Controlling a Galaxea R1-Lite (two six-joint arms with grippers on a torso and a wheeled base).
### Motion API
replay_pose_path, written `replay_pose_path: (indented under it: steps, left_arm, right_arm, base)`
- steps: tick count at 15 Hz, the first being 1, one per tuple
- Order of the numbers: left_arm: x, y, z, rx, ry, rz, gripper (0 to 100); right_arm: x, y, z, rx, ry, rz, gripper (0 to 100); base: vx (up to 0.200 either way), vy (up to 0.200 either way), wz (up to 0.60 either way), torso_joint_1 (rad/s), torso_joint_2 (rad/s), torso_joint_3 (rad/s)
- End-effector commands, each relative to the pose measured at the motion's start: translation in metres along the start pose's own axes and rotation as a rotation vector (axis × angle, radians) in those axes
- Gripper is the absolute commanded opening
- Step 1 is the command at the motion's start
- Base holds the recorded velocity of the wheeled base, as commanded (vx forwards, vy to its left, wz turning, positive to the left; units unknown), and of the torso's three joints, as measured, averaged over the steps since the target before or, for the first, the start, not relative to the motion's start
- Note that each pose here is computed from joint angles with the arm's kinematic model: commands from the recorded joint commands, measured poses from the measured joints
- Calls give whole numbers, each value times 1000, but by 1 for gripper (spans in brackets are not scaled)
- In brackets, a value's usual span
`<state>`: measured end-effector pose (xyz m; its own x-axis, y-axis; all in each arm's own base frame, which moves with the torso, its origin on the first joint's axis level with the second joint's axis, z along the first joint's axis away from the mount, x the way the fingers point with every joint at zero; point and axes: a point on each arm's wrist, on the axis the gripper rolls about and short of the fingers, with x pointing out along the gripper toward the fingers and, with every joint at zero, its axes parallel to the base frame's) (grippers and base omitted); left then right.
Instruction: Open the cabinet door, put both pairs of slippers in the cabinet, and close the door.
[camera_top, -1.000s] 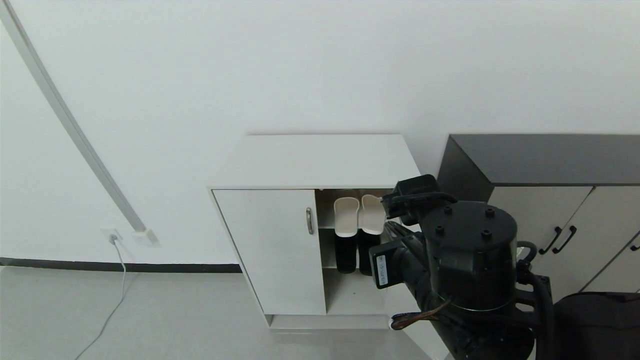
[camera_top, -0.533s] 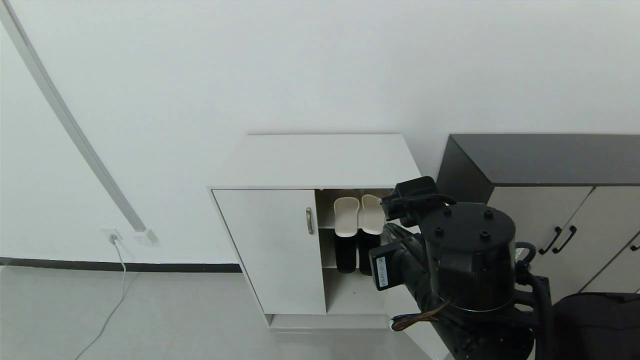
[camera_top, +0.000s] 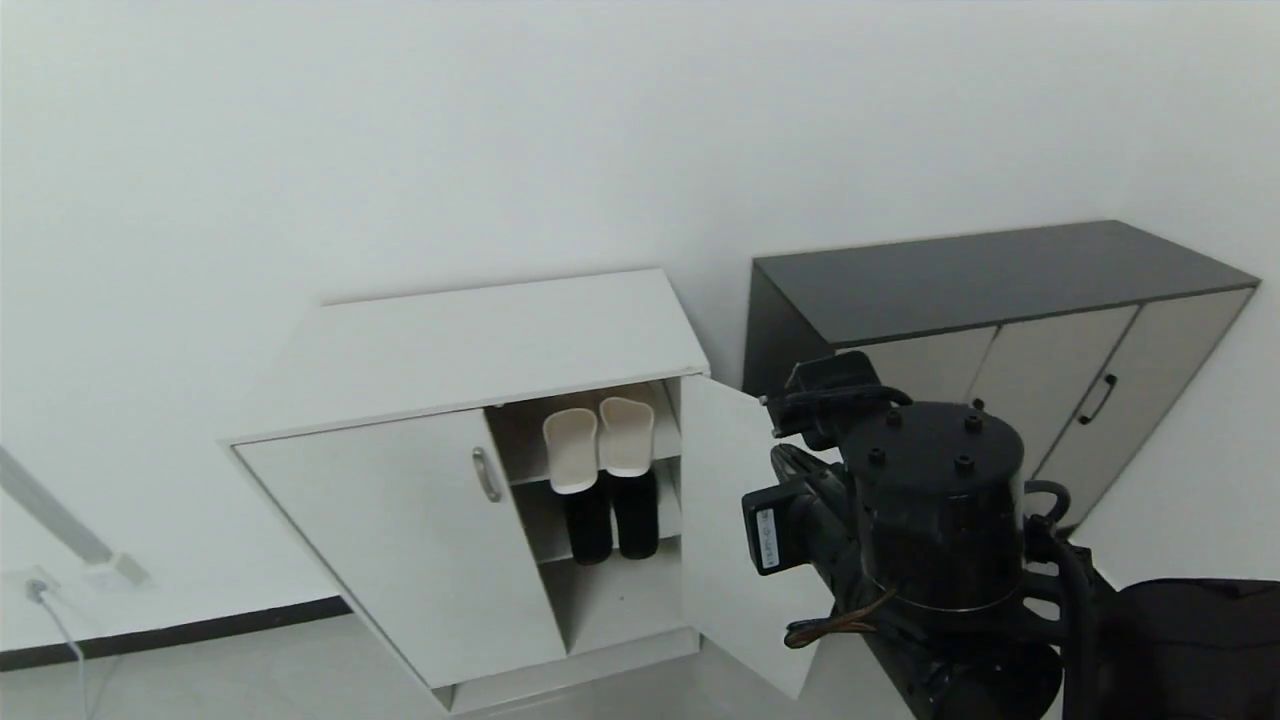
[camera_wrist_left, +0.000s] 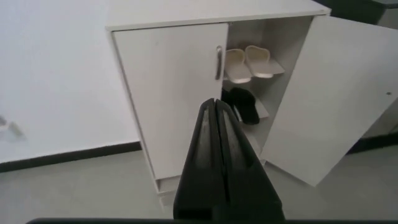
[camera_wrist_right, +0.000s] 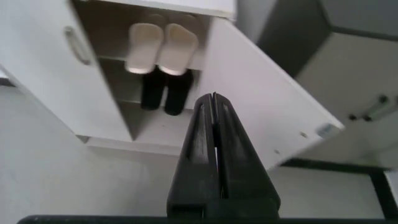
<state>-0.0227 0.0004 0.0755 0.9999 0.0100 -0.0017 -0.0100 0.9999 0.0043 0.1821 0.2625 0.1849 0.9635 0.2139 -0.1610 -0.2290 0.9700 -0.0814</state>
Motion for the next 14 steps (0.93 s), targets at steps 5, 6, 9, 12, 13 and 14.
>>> replay_pose_path:
  steps: [5, 6, 9, 12, 13, 14]
  left_arm:
    - [0, 0, 0, 0, 0, 2, 0]
    - [0, 0, 0, -1, 0, 2, 0]
    - [0, 0, 0, -1, 0, 2, 0]
    - [0, 0, 0, -1, 0, 2, 0]
    - [0, 0, 0, -1, 0, 2, 0]
    - [0, 0, 0, -1, 0, 2, 0]
  right_arm:
    - [3, -2, 1, 7, -8, -10, 0]
    - [3, -2, 1, 9, -10, -10, 0]
    - [4, -1, 0, 8, -9, -8, 0]
    - [5, -2, 0, 7, -8, 1, 0]
    - [11, -7, 1, 14, -7, -12, 0]
    - [19, -13, 4, 22, -7, -9, 0]
  base:
    - [0, 0, 0, 0, 0, 0]
    - [0, 0, 0, 0, 0, 0]
    - [-133, 0, 0, 2, 2, 2]
    - [-200, 0, 0, 2, 2, 4]
    - [-200, 0, 0, 12, 7, -2]
    - [0, 0, 0, 0, 0, 0]
